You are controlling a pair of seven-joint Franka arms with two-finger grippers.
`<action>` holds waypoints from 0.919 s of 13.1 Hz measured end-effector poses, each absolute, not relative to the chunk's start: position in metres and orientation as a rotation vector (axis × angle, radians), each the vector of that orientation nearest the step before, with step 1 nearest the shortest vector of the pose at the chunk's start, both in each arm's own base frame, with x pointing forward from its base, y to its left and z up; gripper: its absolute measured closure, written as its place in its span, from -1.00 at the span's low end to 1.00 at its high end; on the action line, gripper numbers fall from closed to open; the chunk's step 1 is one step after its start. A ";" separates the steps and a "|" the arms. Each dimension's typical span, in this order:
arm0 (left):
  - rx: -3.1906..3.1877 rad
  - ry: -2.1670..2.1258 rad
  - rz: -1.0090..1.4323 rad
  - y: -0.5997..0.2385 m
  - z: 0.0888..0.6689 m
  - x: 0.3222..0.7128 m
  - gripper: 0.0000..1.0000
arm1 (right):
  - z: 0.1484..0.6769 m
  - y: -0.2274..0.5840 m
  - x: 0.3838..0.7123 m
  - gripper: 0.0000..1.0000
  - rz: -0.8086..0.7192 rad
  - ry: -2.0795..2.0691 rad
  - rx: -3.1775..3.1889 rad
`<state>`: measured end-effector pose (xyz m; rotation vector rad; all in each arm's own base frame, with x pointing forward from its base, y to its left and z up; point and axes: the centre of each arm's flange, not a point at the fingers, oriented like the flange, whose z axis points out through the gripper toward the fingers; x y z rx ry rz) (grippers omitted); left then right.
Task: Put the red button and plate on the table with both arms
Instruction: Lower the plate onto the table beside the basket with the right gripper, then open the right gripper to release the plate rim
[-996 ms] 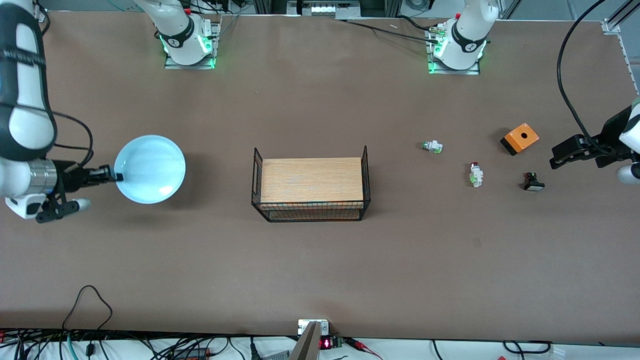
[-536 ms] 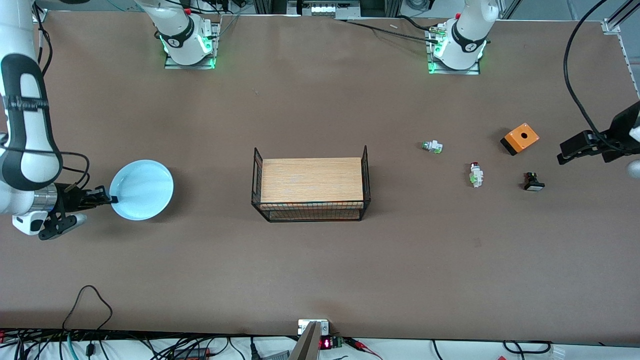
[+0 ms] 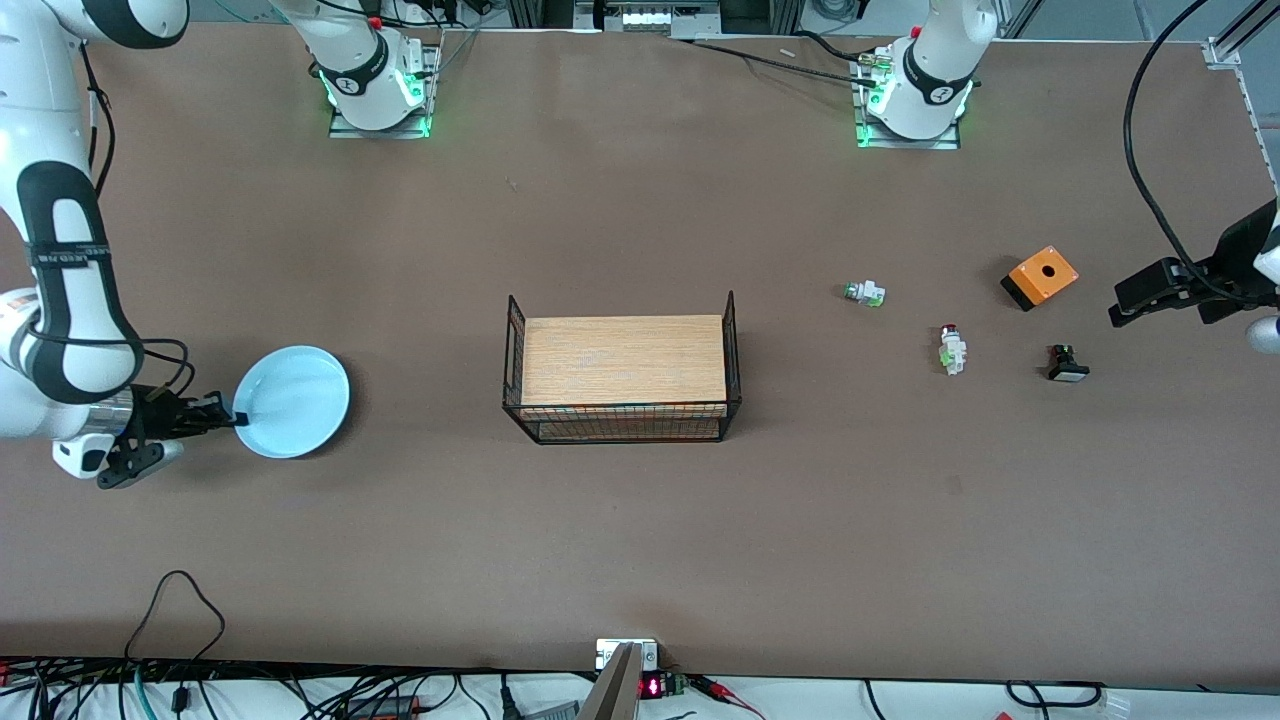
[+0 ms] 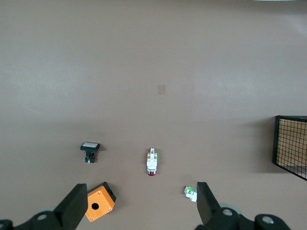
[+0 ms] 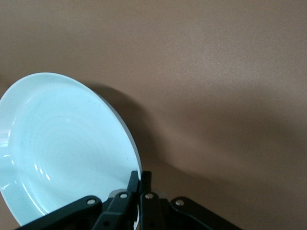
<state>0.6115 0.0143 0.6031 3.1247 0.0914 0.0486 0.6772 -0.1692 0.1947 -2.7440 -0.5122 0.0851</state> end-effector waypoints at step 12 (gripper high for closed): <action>3.125 0.096 0.031 0.016 0.602 0.610 -1.00 | 0.184 -0.169 0.680 0.60 0.057 -0.503 -2.739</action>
